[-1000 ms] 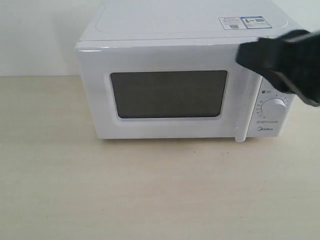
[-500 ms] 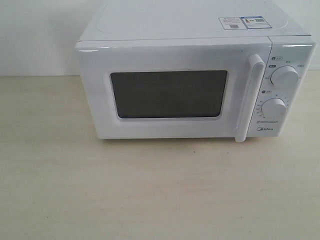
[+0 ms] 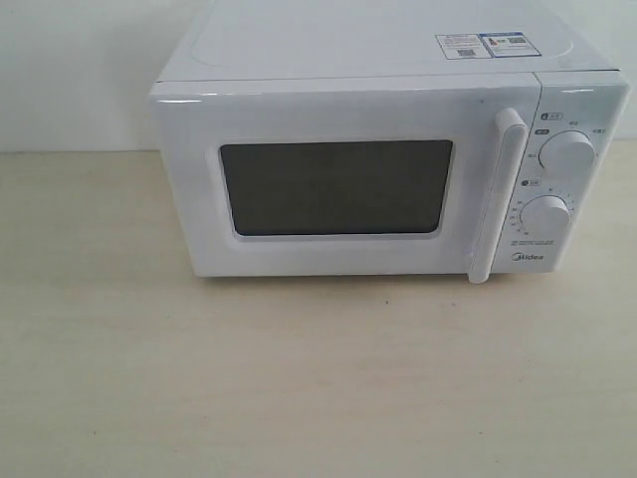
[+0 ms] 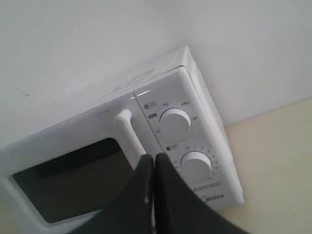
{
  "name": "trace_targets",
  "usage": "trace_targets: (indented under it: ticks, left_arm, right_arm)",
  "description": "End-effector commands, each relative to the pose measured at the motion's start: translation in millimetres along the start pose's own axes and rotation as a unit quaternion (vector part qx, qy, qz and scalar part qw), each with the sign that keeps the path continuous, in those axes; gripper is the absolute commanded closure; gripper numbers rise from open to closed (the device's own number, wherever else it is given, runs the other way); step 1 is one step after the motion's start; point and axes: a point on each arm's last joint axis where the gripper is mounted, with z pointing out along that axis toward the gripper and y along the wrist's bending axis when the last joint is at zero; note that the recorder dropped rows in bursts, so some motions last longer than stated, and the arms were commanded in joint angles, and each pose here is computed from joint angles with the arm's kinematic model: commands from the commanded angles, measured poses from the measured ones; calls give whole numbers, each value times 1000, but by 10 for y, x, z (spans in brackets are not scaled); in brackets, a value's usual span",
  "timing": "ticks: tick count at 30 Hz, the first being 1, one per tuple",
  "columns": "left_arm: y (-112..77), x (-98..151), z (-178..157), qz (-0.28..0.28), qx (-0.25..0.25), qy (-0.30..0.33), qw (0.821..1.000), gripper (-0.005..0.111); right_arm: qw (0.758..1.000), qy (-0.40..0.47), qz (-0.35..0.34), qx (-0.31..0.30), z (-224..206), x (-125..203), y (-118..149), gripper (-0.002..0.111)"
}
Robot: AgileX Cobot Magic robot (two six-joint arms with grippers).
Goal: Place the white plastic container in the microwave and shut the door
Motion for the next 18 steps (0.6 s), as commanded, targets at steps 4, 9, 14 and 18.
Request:
trace_targets:
  ticks: [4, 9, 14, 18]
  left_arm:
    - [3, 11, 2, -4, -2, 0, 1000, 103]
    - [3, 11, 2, -4, -2, 0, 1000, 103]
    - [3, 11, 2, -4, -2, 0, 1000, 103]
    - [3, 11, 2, -4, -2, 0, 1000, 103]
  right_arm:
    - [999, 19, 15, -29, -6, 47, 47, 108]
    - [1000, 14, 17, -22, -5, 39, 34, 108]
    - [997, 18, -77, -20, -5, 49, 28, 108]
    - [993, 38, -115, -13, -7, 85, 9, 108]
